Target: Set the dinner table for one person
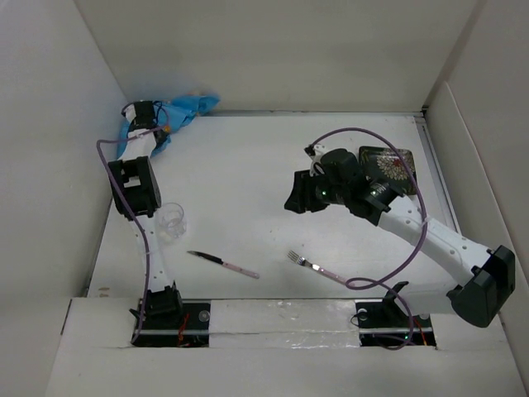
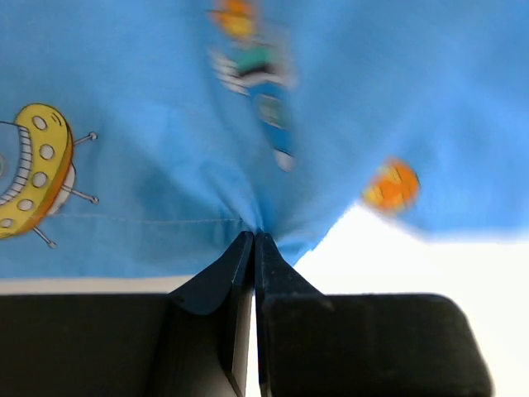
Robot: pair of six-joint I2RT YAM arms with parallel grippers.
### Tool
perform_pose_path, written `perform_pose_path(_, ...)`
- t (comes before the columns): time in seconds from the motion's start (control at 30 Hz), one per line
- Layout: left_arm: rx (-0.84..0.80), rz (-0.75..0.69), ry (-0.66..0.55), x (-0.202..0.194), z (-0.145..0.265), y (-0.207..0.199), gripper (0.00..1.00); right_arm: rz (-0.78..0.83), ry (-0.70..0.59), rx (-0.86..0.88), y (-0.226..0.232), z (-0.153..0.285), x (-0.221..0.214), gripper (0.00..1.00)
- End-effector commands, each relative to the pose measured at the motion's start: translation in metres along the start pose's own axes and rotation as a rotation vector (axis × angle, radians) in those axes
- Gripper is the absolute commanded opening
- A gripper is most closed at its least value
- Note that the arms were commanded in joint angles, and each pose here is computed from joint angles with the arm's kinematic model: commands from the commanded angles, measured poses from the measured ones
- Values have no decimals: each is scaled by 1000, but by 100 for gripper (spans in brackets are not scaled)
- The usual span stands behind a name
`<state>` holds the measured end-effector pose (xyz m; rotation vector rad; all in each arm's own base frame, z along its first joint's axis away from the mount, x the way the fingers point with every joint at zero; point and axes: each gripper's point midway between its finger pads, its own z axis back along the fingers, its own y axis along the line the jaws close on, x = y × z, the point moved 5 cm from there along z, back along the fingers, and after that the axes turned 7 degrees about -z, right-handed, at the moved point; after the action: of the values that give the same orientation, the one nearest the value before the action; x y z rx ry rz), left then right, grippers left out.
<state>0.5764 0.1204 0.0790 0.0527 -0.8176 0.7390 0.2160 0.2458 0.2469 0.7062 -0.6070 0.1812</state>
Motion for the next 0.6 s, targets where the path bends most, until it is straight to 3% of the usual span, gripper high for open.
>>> perform_pose_path(0.0, -266, -137, -146, 29, 105, -98, 0, 57, -122, 54, 22, 5, 33, 53)
perform_pose_path(0.03, -291, -167, -152, 25, 119, -110, 0, 55, -138, 47, 21, 6, 39, 53)
perform_pose_path(0.1, -432, -226, -204, 25, 185, -153, 0, 60, -190, 38, 21, 12, 51, 53)
perform_pose_path(0.13, -435, -225, -208, 26, 185, -154, 0, 53, -202, 22, 17, 13, 54, 53)
perform_pose_path(0.2, -581, -211, -231, 37, 235, -173, 0, 46, -245, 10, 14, 19, 64, 53)
perform_pose_path(0.33, -824, -169, -247, 63, 313, -191, 0, 11, -347, -31, 6, 39, 88, 46)
perform_pose_path(0.47, -1139, -173, -239, 70, 411, -197, 0, -27, -444, -47, 0, 65, 106, 28)
perform_pose_path(0.57, -1289, -149, -199, 56, 446, -186, 0, -49, -507, -63, -3, 82, 113, 28)
